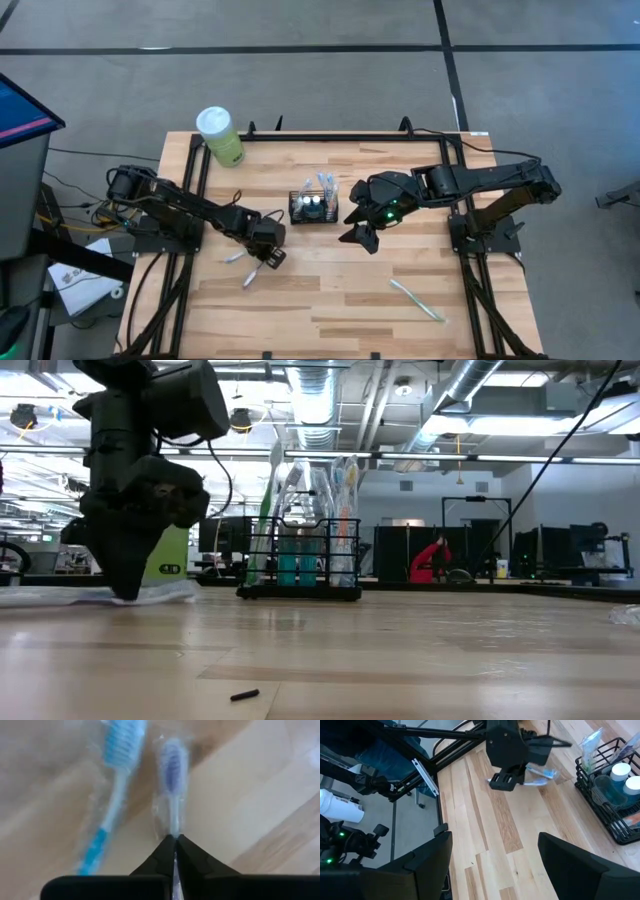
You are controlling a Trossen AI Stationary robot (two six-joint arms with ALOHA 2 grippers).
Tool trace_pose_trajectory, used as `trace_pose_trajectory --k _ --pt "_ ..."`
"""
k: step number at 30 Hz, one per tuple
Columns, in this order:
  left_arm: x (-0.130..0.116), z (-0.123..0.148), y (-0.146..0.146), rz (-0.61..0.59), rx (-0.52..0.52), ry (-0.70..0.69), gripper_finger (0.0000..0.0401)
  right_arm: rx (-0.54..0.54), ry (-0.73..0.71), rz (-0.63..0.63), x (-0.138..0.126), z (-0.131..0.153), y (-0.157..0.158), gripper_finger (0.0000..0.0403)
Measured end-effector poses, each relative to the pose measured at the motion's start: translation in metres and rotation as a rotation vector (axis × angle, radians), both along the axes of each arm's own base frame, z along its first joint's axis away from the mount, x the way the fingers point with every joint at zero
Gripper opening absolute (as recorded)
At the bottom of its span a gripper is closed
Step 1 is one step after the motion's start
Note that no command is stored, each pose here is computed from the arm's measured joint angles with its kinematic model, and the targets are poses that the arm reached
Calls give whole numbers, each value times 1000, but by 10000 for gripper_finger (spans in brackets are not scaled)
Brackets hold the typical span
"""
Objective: Pick & Place toothbrushing station
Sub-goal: Put the purple toothbrush into the black mesh organizer
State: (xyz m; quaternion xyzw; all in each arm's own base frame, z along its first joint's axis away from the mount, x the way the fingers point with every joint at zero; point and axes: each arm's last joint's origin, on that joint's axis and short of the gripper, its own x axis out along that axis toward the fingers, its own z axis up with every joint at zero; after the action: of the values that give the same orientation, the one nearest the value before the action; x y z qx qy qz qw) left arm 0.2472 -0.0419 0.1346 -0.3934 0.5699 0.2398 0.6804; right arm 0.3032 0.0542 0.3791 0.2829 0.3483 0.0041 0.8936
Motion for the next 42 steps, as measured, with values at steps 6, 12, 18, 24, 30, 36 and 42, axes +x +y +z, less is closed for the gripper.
trace_pose_trajectory --k 6,12,18,24,30,36,42 --pt "-1 9 2 16 41 -49 1 0 0 0 0 0 0 286" --pt "-2 10 -1 0 30 -51 1 -2 -1 -3 0 0 0 286" --pt "-6 27 -5 -9 9 -124 1 -3 -1 -3 0 0 0 286" --pt "-16 54 -2 40 3 -232 1 -3 -1 -4 0 0 0 286" --pt "-28 81 4 93 94 -377 0 -14 -2 -17 0 0 -1 286" --pt "-38 103 14 108 273 -513 0 -16 1 -23 0 0 -3 286" --pt "-37 115 28 84 473 -602 0 -16 7 -24 0 -1 -3 286"
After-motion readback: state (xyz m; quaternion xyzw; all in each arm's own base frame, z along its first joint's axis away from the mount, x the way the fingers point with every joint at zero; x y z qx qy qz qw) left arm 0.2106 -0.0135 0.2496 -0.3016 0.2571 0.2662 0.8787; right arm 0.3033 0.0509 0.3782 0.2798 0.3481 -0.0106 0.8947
